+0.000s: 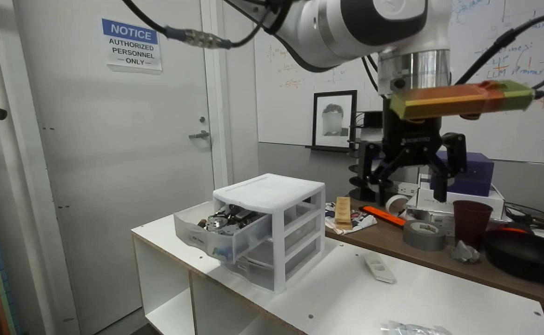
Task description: Put the papers in the topmost drawer
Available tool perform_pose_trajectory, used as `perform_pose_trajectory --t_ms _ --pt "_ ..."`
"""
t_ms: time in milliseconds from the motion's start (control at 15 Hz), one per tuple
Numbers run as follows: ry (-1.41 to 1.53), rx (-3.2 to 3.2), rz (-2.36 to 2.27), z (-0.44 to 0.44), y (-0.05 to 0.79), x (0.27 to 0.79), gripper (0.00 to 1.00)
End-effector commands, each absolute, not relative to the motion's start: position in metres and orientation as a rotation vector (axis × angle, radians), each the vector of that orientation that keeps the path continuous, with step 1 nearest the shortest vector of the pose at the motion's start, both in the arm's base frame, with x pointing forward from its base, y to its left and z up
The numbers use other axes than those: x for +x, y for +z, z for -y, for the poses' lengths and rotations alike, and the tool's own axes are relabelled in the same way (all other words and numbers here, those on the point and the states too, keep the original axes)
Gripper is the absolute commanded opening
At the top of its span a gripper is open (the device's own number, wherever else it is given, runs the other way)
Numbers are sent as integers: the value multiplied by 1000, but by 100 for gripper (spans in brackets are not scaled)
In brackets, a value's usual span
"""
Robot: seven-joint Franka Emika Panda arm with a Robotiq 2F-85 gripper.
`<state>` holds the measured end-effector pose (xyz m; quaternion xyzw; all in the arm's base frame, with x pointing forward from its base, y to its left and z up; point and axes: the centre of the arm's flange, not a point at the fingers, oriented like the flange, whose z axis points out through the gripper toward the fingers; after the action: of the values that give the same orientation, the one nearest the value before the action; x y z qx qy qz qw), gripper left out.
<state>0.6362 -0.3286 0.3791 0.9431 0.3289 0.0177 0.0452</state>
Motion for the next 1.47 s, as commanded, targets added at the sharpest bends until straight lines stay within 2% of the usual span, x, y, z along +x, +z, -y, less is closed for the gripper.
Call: perform_pose_trajectory --t_ms 0,600,1400 --pt "116 2820 -1074 362 349 707 100" --pt "152 2864 -1219 325 258 728 100" --pt "-33 2839 -1340 272 196 725 100"
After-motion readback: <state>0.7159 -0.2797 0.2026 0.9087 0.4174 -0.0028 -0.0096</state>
